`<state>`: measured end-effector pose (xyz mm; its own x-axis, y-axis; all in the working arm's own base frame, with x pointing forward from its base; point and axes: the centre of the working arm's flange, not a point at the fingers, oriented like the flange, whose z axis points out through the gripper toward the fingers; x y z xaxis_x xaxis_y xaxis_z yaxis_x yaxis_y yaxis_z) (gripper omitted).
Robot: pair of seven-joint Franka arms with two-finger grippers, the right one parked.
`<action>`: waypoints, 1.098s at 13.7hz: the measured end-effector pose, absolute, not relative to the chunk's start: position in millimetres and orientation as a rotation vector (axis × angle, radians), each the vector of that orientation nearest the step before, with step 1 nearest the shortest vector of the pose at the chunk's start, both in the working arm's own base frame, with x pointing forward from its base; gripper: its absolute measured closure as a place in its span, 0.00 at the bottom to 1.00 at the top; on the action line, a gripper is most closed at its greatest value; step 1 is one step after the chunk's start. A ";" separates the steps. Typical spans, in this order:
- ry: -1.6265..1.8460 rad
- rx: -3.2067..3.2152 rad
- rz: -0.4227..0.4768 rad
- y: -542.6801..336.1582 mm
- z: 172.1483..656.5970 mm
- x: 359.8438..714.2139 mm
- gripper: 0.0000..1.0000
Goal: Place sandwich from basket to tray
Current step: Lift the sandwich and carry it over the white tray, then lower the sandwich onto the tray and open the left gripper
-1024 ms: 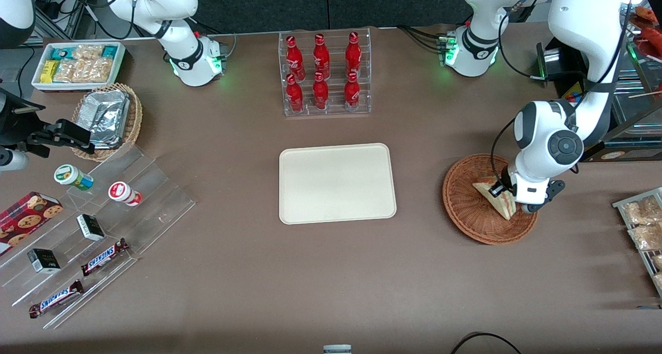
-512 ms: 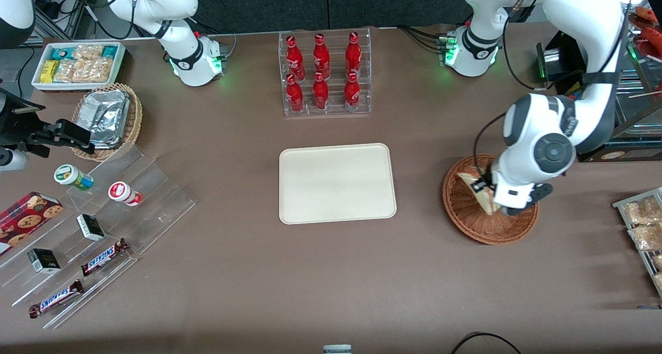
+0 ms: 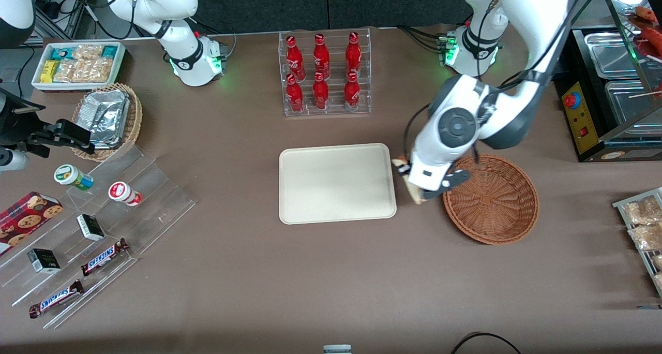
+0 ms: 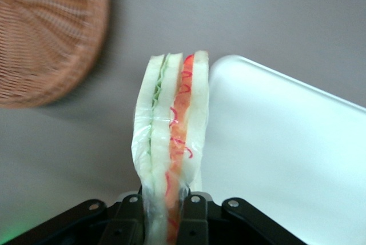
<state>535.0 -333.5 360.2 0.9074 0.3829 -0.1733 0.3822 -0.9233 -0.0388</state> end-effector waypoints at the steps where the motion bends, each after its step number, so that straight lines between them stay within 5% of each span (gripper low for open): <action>1: -0.553 -3.076 0.263 -357.3 356.7 532.5 0.82; 7: -0.229 -3.105 0.183 -473.0 311.5 514.5 0.82; 15: 0.019 -3.034 0.136 -519.9 253.8 490.5 0.82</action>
